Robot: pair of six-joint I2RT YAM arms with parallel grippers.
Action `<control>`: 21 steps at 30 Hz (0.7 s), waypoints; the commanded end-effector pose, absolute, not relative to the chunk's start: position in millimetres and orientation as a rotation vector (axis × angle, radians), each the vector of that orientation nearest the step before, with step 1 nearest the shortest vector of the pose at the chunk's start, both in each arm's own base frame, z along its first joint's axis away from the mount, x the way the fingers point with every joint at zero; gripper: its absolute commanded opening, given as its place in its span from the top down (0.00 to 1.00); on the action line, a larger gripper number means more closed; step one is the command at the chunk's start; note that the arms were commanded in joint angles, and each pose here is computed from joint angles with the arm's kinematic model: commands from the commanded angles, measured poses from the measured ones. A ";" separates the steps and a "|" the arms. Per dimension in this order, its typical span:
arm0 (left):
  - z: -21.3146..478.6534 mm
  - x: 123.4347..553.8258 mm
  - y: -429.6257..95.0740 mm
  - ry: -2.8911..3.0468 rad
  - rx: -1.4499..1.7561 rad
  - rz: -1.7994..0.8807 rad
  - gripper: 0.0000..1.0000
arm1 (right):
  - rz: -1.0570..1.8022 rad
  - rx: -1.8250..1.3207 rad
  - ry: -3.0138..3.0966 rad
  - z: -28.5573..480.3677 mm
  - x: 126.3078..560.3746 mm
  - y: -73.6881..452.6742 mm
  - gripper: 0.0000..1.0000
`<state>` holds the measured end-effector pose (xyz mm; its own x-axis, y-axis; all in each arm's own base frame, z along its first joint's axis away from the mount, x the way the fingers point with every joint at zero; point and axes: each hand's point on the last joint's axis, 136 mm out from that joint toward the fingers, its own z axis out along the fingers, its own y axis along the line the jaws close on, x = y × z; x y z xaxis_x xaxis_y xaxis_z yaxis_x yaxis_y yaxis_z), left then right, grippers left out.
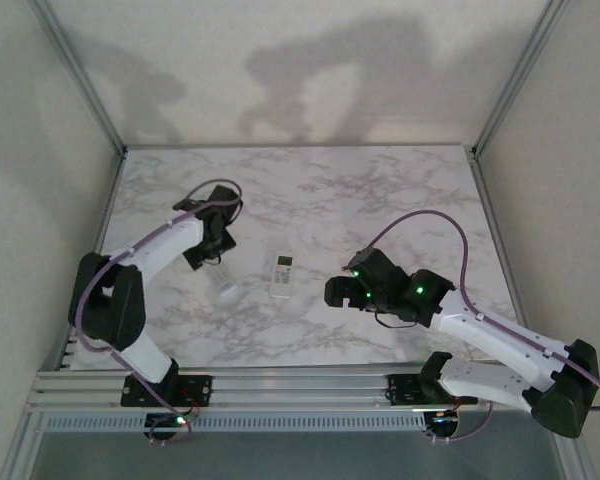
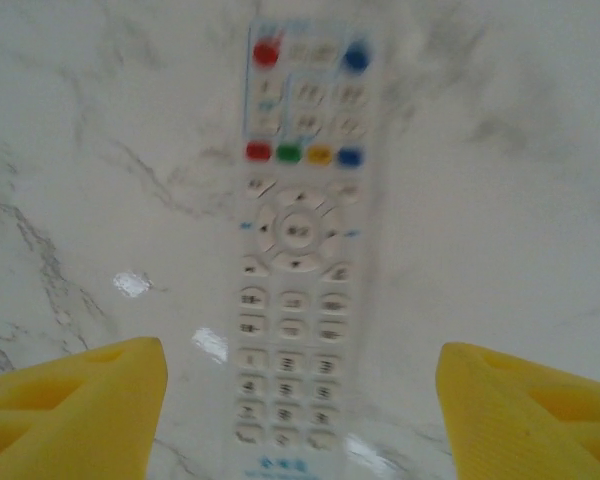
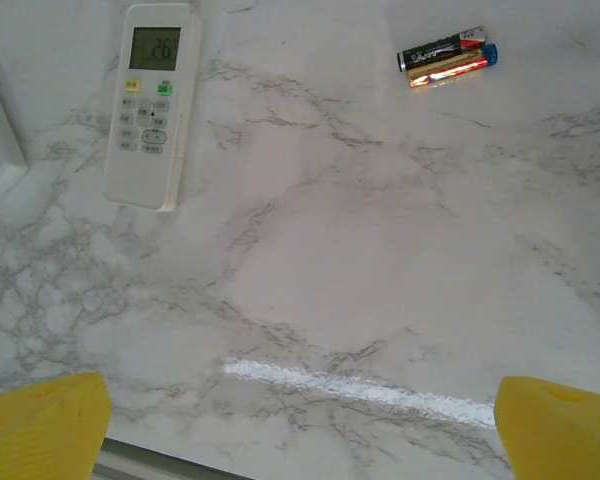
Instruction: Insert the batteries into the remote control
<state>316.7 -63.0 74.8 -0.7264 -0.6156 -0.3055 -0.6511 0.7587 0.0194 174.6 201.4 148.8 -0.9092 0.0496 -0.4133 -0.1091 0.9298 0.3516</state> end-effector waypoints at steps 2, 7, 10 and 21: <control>52.9 327.0 -64.6 2.698 -0.930 0.140 0.30 | 0.525 0.000 2.688 148.7 171.6 199.6 0.01; 30.1 324.0 -51.1 2.708 -0.950 0.209 0.37 | 0.509 0.016 2.683 150.8 169.1 192.1 0.01; 17.5 324.7 -54.0 2.728 -0.945 0.140 0.38 | 0.511 0.015 2.677 154.2 169.9 192.3 0.01; 27.6 335.2 -74.8 2.713 -0.867 -0.161 0.67 | 0.576 0.006 2.669 175.5 175.4 207.1 0.01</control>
<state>323.3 -56.5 16.4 -0.7605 -0.6009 -0.2459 -0.6082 0.7919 -0.0541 172.8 199.4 158.8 -0.9170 0.0650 -0.3936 -0.0833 0.9337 0.3483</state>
